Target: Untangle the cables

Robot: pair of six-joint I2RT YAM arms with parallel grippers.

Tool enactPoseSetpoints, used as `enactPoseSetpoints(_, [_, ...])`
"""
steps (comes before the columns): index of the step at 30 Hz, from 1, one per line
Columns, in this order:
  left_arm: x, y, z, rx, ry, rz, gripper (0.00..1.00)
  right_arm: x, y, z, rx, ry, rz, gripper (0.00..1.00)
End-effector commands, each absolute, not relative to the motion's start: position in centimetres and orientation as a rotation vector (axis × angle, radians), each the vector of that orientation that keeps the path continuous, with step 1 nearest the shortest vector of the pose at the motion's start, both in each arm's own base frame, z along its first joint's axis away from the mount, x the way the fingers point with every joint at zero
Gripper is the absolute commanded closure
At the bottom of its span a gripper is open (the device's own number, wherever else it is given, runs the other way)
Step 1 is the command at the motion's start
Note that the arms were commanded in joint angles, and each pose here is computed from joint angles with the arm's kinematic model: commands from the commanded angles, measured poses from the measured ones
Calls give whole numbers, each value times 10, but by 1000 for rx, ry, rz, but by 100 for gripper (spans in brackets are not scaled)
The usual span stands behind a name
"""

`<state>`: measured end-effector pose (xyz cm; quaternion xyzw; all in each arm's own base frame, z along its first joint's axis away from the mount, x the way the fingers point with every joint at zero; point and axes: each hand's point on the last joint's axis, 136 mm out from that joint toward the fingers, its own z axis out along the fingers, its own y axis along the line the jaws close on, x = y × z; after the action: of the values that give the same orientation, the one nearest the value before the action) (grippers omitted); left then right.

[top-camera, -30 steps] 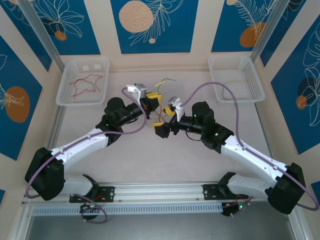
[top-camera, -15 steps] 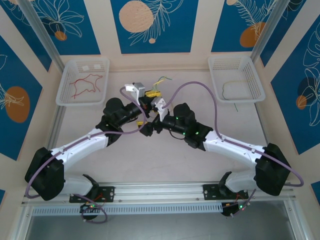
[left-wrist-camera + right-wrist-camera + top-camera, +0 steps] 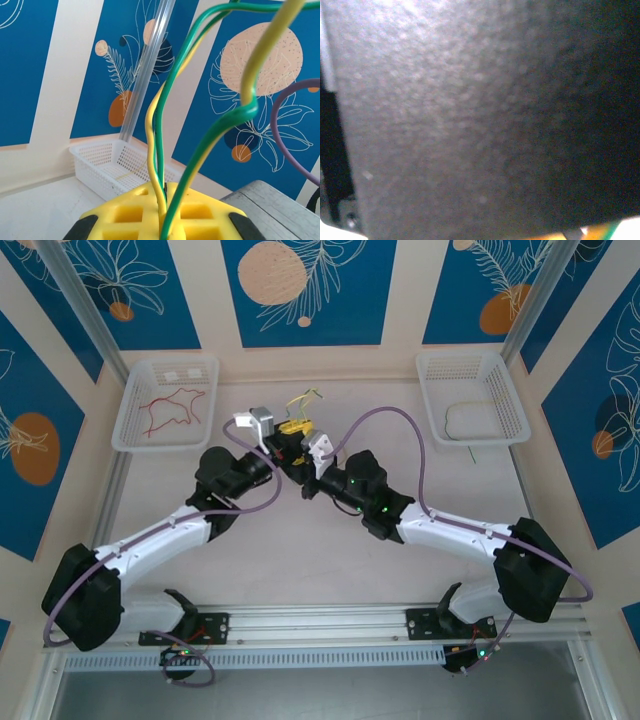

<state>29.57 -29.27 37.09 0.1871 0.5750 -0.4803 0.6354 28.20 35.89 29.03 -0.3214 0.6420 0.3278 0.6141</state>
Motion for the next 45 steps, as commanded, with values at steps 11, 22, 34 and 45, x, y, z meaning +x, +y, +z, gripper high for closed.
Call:
enactPoseSetpoints(11, [277, -287, 379, 457, 1305, -1086, 32, 293, 311, 304, -639, 1487, 691, 100])
enactPoseSetpoints(22, [268, -251, 392, 387, 1287, -956, 0, 326, 227, 287, -455, 1705, 573, 100])
enactPoseSetpoints(34, [254, -256, 323, 533, 1541, -874, 2, 430, 29, 244, -47, 2316, -34, 100])
enactPoseSetpoints(45, [235, -264, 308, 653, 1614, -829, 7, 512, -82, 162, 147, 2740, -193, 100])
